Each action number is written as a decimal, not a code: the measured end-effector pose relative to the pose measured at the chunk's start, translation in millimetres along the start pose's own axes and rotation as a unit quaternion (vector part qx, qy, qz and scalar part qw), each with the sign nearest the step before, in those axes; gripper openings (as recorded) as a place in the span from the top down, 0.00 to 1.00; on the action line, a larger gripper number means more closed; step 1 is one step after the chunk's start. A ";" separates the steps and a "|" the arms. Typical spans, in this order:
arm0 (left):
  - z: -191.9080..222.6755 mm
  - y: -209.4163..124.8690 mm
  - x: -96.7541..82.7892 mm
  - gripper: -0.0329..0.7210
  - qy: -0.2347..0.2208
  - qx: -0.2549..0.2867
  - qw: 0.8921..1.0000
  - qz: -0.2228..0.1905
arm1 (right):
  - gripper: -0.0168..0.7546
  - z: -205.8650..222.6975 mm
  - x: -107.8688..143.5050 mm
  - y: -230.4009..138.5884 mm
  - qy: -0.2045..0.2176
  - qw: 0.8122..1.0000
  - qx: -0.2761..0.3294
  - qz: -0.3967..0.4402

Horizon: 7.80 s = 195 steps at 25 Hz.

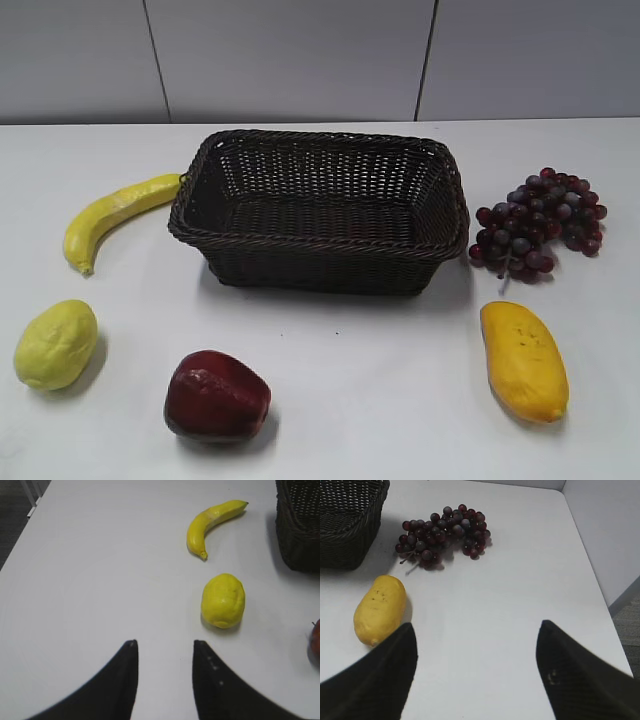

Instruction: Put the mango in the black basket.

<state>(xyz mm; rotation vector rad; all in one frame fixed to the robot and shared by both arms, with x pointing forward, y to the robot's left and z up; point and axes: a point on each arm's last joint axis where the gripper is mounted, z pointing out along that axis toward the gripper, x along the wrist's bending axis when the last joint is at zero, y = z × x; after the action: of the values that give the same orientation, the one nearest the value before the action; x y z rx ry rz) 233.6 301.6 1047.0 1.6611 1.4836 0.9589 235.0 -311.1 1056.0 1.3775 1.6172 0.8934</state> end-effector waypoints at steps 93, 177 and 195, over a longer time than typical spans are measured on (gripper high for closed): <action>0.0 0.0 0.0 0.60 0.000 0.000 1.000 0.000 | 0.24 288.7 101.2 22.8 0.141 0.868 0.475 0.008; 0.0 0.0 0.0 0.60 0.000 0.000 1.000 0.000 | 0.24 19.6 4.5 54.8 0.128 0.983 0.081 -0.103; 0.0 0.0 0.0 0.60 0.000 0.000 1.000 0.000 | 0.26 38.4 13.8 15.4 0.143 0.978 0.105 -0.106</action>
<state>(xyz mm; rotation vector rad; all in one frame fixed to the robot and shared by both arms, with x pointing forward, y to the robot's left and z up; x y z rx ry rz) 233.6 301.6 1047.0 1.6611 1.4836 0.9589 275.2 -294.7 1051.9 1.2263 2.0868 0.8393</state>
